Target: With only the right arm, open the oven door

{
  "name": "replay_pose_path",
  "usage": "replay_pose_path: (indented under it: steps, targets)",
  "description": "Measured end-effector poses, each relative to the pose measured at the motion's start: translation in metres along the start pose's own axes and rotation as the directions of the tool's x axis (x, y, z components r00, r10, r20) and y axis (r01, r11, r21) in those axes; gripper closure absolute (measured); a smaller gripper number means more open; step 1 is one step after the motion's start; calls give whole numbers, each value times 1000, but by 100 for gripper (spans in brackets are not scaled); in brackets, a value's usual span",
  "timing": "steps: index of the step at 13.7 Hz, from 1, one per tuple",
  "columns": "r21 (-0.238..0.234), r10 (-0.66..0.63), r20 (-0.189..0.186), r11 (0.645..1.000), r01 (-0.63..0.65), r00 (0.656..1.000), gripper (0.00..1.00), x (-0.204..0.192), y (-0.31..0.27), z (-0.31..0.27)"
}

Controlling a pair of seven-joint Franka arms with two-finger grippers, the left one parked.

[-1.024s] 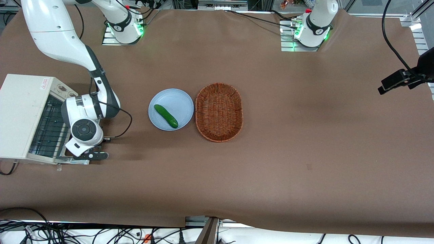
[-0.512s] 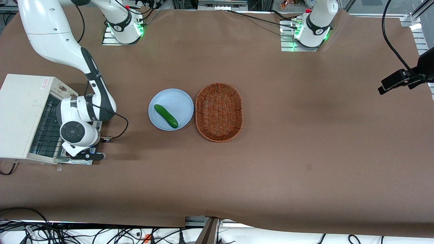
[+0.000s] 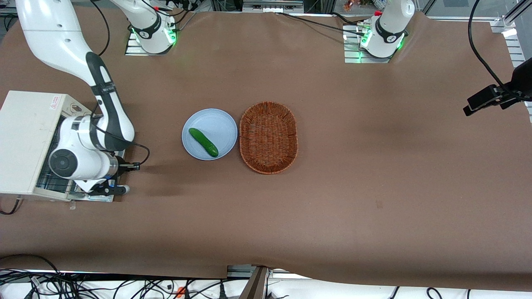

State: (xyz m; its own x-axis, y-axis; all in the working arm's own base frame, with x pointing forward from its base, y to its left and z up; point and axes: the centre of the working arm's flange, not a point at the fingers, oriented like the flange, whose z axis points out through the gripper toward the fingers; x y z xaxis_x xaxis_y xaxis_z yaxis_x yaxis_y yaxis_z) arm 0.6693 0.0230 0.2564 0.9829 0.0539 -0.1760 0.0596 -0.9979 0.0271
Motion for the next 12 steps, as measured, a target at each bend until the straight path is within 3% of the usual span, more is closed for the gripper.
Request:
replay_pose_path:
  steps: [2,4,6,7,9,12]
  targets:
    - [6,1,-17,1000,-1,1000,54,-14,2,-62]
    - [13,-1,-4,1000,1,1000,34,-44,4,-134]
    - [23,2,-37,1000,-1,999,13,-72,6,-208]
    - [30,5,-29,1000,-4,1000,2,-87,8,-238]
    - [49,22,-17,999,-22,1000,0,-113,18,-284]
    - [74,62,-66,996,-57,996,0,-138,41,-313]
